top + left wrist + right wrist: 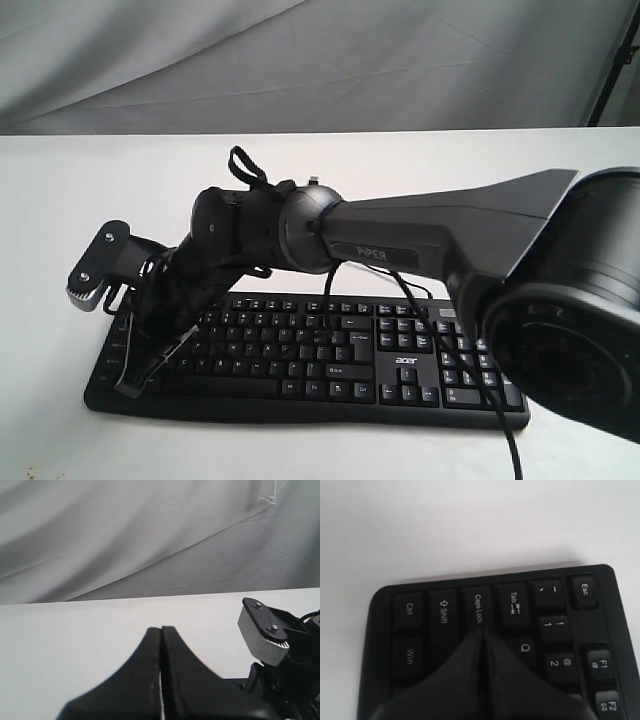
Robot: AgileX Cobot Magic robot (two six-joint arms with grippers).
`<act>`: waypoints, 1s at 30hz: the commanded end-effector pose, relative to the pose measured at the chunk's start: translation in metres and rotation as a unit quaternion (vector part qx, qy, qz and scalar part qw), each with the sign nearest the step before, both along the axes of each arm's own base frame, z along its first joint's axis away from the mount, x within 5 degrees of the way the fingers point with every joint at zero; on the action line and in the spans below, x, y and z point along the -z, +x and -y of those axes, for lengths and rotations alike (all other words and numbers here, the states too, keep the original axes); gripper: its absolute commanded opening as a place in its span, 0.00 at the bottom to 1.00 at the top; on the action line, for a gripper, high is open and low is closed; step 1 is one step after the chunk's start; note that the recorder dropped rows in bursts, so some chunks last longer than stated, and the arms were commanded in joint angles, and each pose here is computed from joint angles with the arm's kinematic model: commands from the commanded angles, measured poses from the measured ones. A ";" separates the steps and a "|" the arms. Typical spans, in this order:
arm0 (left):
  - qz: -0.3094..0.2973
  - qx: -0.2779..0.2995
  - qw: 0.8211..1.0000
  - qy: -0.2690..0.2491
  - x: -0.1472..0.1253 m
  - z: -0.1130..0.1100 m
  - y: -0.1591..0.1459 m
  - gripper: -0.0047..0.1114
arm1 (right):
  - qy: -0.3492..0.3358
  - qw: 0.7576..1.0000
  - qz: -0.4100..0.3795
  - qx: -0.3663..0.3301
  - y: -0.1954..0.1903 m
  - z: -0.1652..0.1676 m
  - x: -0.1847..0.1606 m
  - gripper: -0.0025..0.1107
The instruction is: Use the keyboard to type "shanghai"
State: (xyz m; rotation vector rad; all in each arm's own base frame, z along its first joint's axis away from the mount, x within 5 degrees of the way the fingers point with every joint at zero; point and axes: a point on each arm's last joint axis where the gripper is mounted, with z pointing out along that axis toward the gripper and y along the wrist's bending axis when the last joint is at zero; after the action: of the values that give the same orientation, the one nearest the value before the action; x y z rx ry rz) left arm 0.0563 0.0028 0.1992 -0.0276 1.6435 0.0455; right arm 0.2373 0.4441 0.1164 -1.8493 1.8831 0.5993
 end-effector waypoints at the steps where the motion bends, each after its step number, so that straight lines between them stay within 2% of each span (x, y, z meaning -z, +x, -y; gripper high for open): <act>1: 0.003 0.003 1.000 -0.001 0.000 0.000 0.000 0.04 | 0.014 0.999 0.033 -0.010 0.003 0.002 -0.031 0.02; 5: 0.003 0.003 1.000 -0.001 0.000 0.000 0.000 0.04 | -0.013 0.999 0.053 -0.001 0.004 0.014 -0.054 0.02; 7: 0.003 0.003 1.000 -0.001 0.000 0.000 0.000 0.04 | -0.035 0.999 0.036 0.010 0.002 0.026 -0.056 0.02; 11: 0.003 0.003 1.000 -0.001 0.000 0.000 0.000 0.04 | -0.048 0.998 0.017 0.037 -0.002 0.054 -0.049 0.02; 17: 0.003 0.003 1.000 -0.001 0.000 0.000 0.000 0.04 | -0.025 0.997 0.014 0.072 -0.018 0.086 -0.034 0.02; 30: 0.003 0.003 1.000 -0.001 0.000 0.000 0.000 0.04 | -0.030 0.996 0.010 0.083 -0.021 0.092 -0.022 0.02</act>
State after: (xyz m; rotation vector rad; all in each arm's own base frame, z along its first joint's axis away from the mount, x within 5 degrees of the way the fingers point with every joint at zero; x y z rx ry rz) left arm 0.0563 0.0028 0.1992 -0.0276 1.6435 0.0455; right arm 0.2143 0.3522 0.1381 -1.7277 2.0483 0.4763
